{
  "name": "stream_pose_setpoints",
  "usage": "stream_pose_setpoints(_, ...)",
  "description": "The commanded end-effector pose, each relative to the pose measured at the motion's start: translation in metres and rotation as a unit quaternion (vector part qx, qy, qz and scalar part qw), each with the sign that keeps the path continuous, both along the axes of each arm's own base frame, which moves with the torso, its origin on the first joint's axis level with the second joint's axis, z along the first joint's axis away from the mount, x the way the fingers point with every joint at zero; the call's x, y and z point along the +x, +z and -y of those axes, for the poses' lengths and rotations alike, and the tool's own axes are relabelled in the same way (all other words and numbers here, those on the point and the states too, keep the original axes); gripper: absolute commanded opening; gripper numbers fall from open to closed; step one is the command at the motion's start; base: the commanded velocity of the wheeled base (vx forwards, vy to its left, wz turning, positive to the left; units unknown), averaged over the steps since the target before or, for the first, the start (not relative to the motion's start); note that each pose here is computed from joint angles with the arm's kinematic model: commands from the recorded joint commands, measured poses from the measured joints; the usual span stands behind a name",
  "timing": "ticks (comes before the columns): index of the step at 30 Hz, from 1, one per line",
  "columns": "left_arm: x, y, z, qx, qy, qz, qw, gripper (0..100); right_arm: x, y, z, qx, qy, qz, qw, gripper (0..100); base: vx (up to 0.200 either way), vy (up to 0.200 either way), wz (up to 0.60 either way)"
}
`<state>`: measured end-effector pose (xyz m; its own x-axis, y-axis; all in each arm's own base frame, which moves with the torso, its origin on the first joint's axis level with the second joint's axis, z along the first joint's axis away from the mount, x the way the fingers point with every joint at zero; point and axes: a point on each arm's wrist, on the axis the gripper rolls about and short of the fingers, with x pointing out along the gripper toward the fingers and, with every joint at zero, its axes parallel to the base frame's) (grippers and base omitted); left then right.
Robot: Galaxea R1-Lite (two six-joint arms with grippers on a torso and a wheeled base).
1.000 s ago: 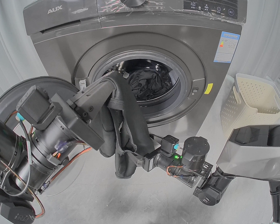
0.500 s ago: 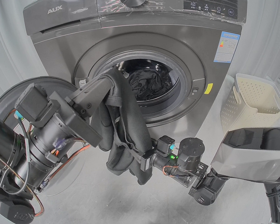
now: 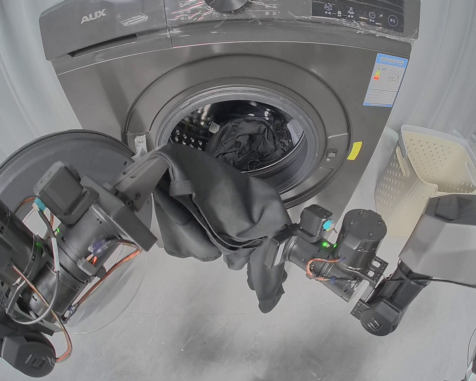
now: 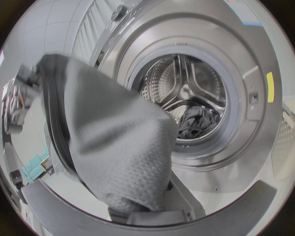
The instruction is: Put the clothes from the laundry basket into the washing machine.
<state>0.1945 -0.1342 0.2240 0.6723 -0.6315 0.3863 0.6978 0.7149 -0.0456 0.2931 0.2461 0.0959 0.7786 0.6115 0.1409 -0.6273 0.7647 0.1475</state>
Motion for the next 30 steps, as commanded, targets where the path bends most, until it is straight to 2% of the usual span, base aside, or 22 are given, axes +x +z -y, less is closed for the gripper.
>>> stream_pose_setpoints(1,0.003,-0.023,-0.003,0.028,0.007,-0.039,0.9988,0,-0.011,0.044,0.016,0.039,-0.013,0.038,0.9984,0,0.000,0.000,0.00)
stream_pose_setpoints(9,0.008,-0.045,-0.002,0.050,0.009,-0.074,0.9960,0,-0.019,0.052,0.022,0.043,-0.015,0.040,0.9982,0,0.000,0.000,0.00)
stream_pose_setpoints(11,0.009,-0.056,-0.001,0.065,0.008,-0.094,0.9934,0,-0.020,0.053,0.021,0.043,-0.012,0.041,0.9982,0,0.000,0.000,0.00)
stream_pose_setpoints(16,0.015,-0.072,0.002,0.081,0.004,-0.118,0.9897,0,-0.022,0.052,0.018,0.045,-0.006,0.040,0.9982,0,0.000,0.000,0.00)
stream_pose_setpoints(30,0.017,-0.088,0.007,0.091,-0.001,-0.132,0.9870,0,-0.023,0.055,0.019,0.049,-0.007,0.040,0.9980,0,0.000,0.000,0.00)
